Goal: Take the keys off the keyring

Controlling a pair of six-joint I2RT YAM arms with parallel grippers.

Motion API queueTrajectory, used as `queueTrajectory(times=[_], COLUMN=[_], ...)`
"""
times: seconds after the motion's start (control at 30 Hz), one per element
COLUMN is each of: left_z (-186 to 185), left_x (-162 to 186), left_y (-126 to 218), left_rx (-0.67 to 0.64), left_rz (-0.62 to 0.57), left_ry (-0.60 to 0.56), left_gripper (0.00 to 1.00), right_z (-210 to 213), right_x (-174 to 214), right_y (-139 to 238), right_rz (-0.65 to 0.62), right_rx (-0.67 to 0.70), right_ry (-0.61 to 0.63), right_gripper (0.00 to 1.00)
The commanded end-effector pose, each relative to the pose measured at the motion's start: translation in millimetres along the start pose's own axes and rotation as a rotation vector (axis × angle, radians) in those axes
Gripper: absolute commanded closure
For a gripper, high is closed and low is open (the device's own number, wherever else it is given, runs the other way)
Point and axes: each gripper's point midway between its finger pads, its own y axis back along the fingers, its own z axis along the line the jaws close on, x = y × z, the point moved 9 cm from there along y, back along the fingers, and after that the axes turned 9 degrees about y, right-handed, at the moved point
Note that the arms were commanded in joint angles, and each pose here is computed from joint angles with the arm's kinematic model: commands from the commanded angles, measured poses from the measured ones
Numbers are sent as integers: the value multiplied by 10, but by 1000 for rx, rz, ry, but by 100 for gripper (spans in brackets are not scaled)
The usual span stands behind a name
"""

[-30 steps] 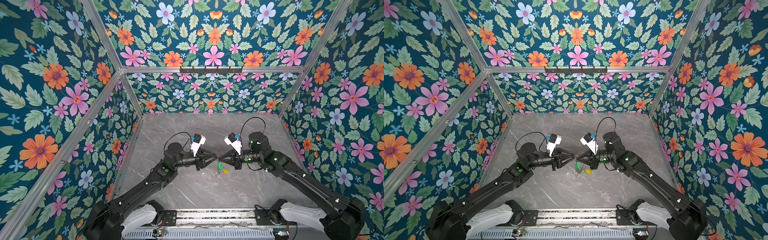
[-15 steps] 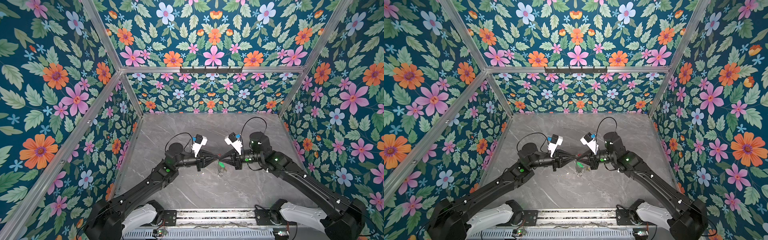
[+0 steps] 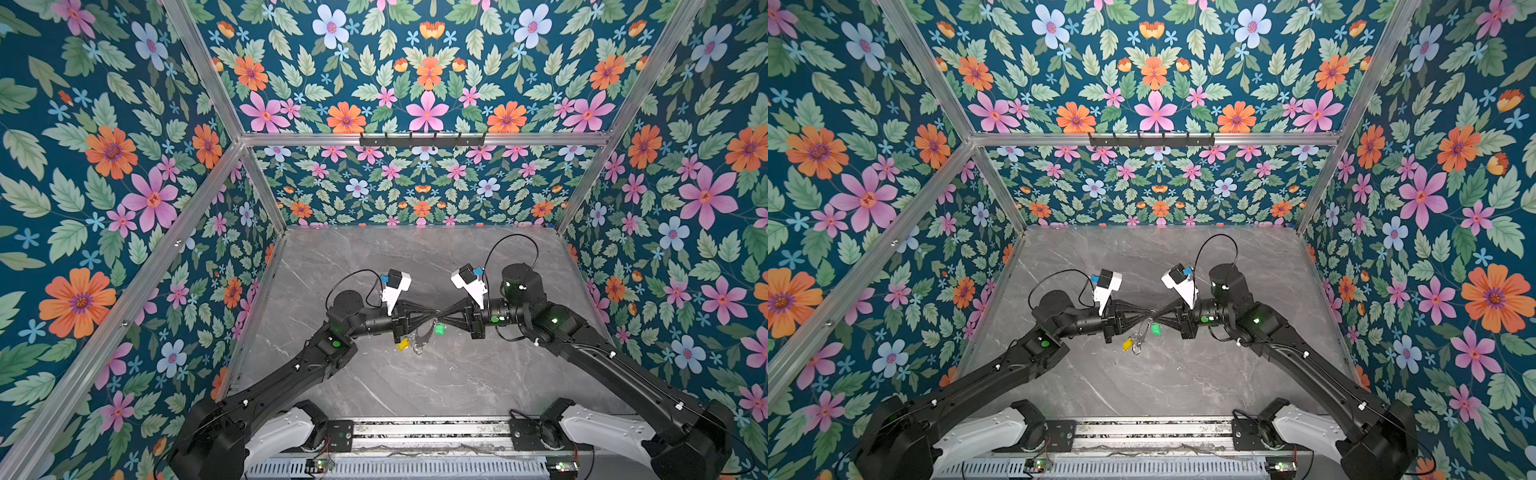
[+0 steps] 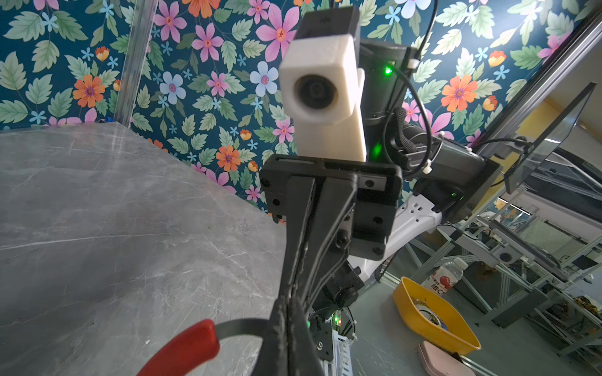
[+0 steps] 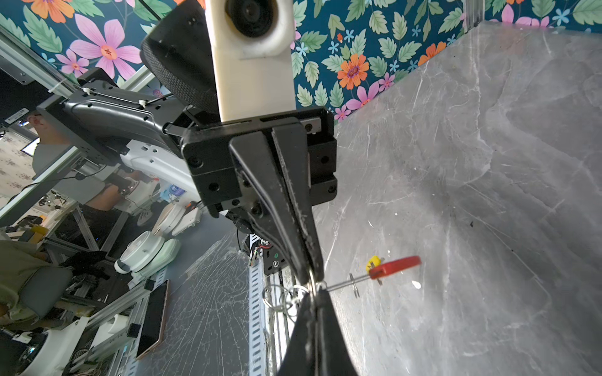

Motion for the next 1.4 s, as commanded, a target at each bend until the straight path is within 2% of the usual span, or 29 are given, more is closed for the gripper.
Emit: queueTrajectory(times=[0.0, 0.07, 0.13, 0.2, 0.33, 0.53, 0.7, 0.93, 1.37], left_z=[-118, -143, -180, -213, -282, -381, -438, -454, -436], left_x=[-112, -127, -149, -167, -193, -224, -249, -272, -257], left_y=[21, 41, 66, 93, 133, 163, 166, 178, 204], left_rx=[61, 68, 80, 94, 120, 144, 147, 139, 138], left_rz=[-76, -106, -141, -176, -230, -284, -330, -371, -407], left_ry=[-41, -49, -59, -68, -94, -142, -172, -185, -176], left_gripper=[100, 100, 100, 100, 100, 100, 100, 100, 100], right_z=[33, 72, 126, 188, 294, 299, 293, 400, 338], right_x=[-87, -102, -125, -149, -185, -245, -312, -359, -332], right_y=[35, 83, 147, 221, 374, 481, 430, 216, 74], right_rz=[-56, -86, -122, -164, -306, -542, -638, -600, -580], right_rx=[12, 25, 41, 54, 100, 137, 58, -23, -93], right_ry=[42, 59, 82, 103, 147, 115, 60, 73, 17], right_gripper=[90, 75, 64, 58, 55, 54, 54, 56, 73])
